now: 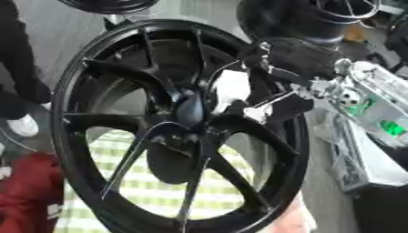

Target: Pull the pin out of the wheel hub.

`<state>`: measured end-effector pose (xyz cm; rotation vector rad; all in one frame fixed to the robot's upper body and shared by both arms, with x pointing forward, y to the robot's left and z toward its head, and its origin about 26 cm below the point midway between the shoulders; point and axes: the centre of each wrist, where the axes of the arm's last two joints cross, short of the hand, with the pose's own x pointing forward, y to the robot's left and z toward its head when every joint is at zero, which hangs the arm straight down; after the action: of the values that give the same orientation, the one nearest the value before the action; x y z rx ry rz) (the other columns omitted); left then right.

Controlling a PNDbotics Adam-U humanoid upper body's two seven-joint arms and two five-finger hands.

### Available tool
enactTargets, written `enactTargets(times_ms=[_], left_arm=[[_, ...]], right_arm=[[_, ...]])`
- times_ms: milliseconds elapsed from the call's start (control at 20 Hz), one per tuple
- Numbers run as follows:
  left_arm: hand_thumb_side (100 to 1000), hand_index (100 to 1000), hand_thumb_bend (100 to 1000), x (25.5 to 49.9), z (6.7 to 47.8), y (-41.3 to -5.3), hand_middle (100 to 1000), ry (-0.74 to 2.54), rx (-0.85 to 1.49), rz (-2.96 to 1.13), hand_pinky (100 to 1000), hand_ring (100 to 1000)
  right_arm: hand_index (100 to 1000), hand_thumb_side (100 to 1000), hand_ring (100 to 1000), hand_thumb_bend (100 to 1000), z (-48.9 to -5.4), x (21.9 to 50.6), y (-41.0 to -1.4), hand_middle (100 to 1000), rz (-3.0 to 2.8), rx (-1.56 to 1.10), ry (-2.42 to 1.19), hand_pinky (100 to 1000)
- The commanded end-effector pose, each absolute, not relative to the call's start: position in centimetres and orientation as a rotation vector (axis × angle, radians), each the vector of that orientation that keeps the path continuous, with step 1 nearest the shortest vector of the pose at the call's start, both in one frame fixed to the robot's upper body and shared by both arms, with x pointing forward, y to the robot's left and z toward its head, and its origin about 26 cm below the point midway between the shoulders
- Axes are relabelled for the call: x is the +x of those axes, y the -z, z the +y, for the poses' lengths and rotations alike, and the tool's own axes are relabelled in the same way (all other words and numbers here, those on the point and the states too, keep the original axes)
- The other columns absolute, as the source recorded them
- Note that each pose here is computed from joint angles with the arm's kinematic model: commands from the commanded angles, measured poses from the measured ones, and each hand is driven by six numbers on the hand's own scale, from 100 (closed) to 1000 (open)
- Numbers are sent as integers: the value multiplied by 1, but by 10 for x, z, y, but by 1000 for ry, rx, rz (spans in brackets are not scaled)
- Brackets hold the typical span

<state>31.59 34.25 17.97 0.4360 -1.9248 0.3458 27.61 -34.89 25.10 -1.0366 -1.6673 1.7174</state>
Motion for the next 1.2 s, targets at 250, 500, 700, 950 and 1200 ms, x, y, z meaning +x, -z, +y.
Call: enactTargets(times_ms=[250,500,700,950,1200], left_arm=[[885,772,146,314,347,-188,778,-339,459,-1950,616,629],[884,772,145,314,348,-187,778,-340,462,-1945,616,628],[883,771,146,313,348,-186,778,-343,466,-1943,616,628],[884,771,146,313,349,-185,778,-341,468,-1940,616,627],[885,770,146,313,349,-183,777,-340,468,-1932,616,626]], right_arm=[[464,578,705,196,-347,275,-257,357,-1687,-1077,-1718,833],[397,523,646,122,-346,276,-256,303,-1702,-1051,-1696,816],[358,465,612,100,-345,276,-256,275,-1692,-1016,-1689,815],[343,426,596,100,-345,276,-258,261,-1691,-952,-1675,819],[329,380,581,100,-345,276,-261,248,-1683,-876,-1678,829]])
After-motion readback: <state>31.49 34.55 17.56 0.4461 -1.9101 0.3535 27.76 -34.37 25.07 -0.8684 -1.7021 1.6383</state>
